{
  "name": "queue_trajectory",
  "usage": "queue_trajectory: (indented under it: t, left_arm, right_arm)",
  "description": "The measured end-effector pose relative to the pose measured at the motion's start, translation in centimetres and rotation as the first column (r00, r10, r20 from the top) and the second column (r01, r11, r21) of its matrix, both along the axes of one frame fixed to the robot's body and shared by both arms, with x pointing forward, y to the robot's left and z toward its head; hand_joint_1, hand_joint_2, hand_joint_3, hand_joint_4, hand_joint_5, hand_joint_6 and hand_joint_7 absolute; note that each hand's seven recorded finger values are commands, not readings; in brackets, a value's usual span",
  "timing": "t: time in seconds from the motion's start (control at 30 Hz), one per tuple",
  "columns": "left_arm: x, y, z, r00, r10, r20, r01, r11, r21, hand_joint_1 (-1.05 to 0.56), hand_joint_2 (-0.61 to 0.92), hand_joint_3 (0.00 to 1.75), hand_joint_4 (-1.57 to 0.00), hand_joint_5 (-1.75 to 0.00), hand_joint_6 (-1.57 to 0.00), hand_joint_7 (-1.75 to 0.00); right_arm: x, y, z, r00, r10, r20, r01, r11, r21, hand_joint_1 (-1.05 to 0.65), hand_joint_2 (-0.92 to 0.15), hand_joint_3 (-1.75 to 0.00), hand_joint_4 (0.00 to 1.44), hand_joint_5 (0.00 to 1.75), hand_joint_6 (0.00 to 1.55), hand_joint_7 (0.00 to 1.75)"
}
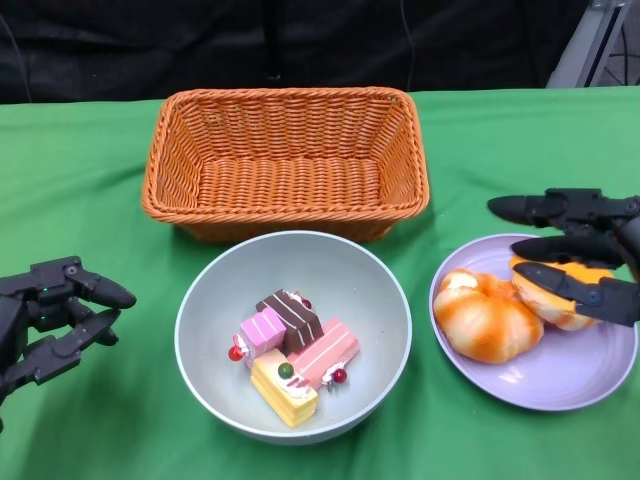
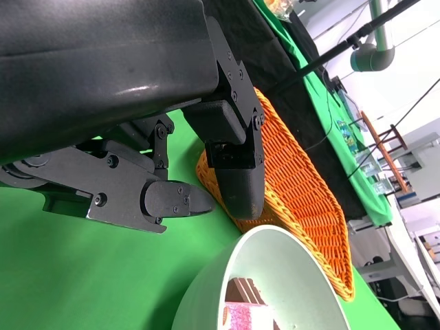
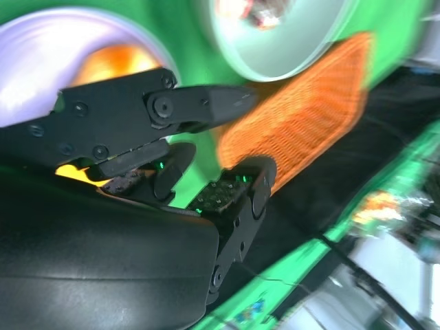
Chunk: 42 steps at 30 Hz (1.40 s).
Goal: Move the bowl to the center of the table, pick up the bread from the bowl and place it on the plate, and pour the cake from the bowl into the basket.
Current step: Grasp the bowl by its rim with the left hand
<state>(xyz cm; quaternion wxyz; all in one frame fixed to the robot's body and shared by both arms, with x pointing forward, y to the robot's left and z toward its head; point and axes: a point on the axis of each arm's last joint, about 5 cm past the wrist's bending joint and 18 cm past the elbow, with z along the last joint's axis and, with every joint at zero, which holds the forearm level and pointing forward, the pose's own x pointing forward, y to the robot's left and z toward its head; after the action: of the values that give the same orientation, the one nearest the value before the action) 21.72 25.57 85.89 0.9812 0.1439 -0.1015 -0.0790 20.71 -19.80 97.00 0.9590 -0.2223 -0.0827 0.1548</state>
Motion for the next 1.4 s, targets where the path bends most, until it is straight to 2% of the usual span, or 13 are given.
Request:
queue_trajectory:
  t: [0.07,0.17,0.3,0.4,0.43,0.5,0.67,0.73,0.77,0.87,1.03,1.27,1.4]
  left_arm:
    - [0.0,0.0,0.0,1.0,0.0,0.0,0.0,1.0,0.0,-0.06,0.92,0.3,-0.82,-1.23,-0.87,-0.86]
    - [0.0,0.0,0.0,1.0,0.004,0.001,-0.004,1.0,-0.004,-0.06,0.92,0.28,-0.82,-1.19,-0.89,-0.8]
    - [0.0,0.0,0.0,1.0,0.005,0.007,-0.005,1.0,-0.008,-0.06,0.92,0.28,-0.83,-1.19,-0.9,-0.79]
    - [-0.3,0.1,0.2,0.999,0.013,0.043,-0.012,1.0,-0.026,-0.22,0.92,0.12,-0.86,-0.61,-0.93,-0.23]
    - [-0.4,0.2,0.4,0.998,0.005,0.064,-0.003,1.0,-0.026,-0.24,0.92,0.1,-0.87,-0.52,-0.94,-0.15]
    - [-0.6,0.2,0.6,0.996,-0.005,0.088,0.007,1.0,-0.028,-0.26,0.92,0.08,-0.89,-0.45,-0.95,-0.08]
    - [-0.7,0.2,0.6,0.996,-0.012,0.092,0.015,1.0,-0.028,-0.26,0.92,0.08,-0.9,-0.42,-0.95,-0.06]
    - [-0.8,0.3,0.9,0.994,-0.041,0.096,0.043,0.999,-0.014,-0.38,0.92,0.08,-0.64,-0.24,-0.69,-0.02]
    - [-1.0,0.5,1.3,0.989,-0.106,0.101,0.103,0.994,0.031,-0.43,0.92,0.09,-0.54,-0.16,-0.59,-0.01]
    - [-1.5,1.2,3.0,0.95,-0.297,0.101,0.273,0.941,0.198,-0.45,0.91,0.04,-0.48,-0.06,-0.5,0.0]
    - [-1.8,1.1,4.8,0.865,-0.486,0.122,0.384,0.8,0.462,-0.52,0.91,0.01,-0.5,-0.03,-0.44,0.0]
    - [-1.5,0.7,5.3,0.799,-0.579,0.162,0.378,0.694,0.613,-0.56,0.89,0.0,-0.49,-0.01,-0.43,0.0]
    - [-1.1,0.5,5.3,0.781,-0.594,0.193,0.355,0.676,0.645,-0.55,0.88,0.0,-0.49,-0.01,-0.44,0.0]
  right_arm:
    - [-0.1,-0.1,0.0,1.0,-0.004,0.014,0.004,1.0,0.011,-0.07,-0.92,-0.2,0.96,0.23,0.9,0.17]
    - [-0.9,0.6,-0.9,0.997,0.004,0.08,-0.015,0.99,0.141,-0.07,-0.83,-0.43,0.79,0.89,0.86,0.54]
    - [-1.7,1.4,-1.8,0.995,0.023,0.098,-0.044,0.976,0.214,-0.07,-0.81,-0.49,0.75,1.0,0.81,0.67]
    - [-2.8,2.0,-2.1,0.992,-0.012,0.129,-0.025,0.959,0.282,-0.14,-0.65,-0.82,0.72,1.41,0.71,1.1]
    - [-3.3,2.3,-2.5,0.992,-0.015,0.124,-0.025,0.95,0.31,-0.14,-0.63,-0.85,0.71,1.45,0.69,1.15]
    - [-3.8,2.6,-3.1,0.995,-0.019,0.102,-0.015,0.944,0.329,-0.15,-0.62,-0.88,0.7,1.48,0.67,1.2]
    - [-4.0,2.6,-3.1,0.994,-0.028,0.108,-0.01,0.943,0.332,-0.15,-0.61,-0.89,0.7,1.49,0.66,1.21]
    - [-4.1,2.6,-3.1,0.994,-0.031,0.107,-0.007,0.94,0.34,-0.09,-0.65,-0.87,0.67,1.54,0.63,1.25]
    - [-4.4,2.7,-3.2,0.994,-0.042,0.102,0.002,0.932,0.362,-0.07,-0.67,-0.85,0.66,1.57,0.62,1.27]
    - [-5.2,3.0,-3.9,0.997,-0.068,0.045,0.043,0.907,0.42,-0.02,-0.68,-0.87,0.64,1.57,0.59,1.29]
    - [-5.2,3.3,-3.7,0.995,-0.102,0.017,0.082,0.875,0.476,-0.01,-0.63,-0.97,0.64,1.58,0.59,1.34]
    - [-5.1,3.4,-3.7,0.992,-0.123,0.014,0.1,0.865,0.491,-0.05,-0.64,-0.93,0.63,1.6,0.58,1.33]
    - [-5.0,3.5,-3.8,0.991,-0.13,0.007,0.11,0.86,0.498,-0.05,-0.65,-0.9,0.63,1.6,0.58,1.32]
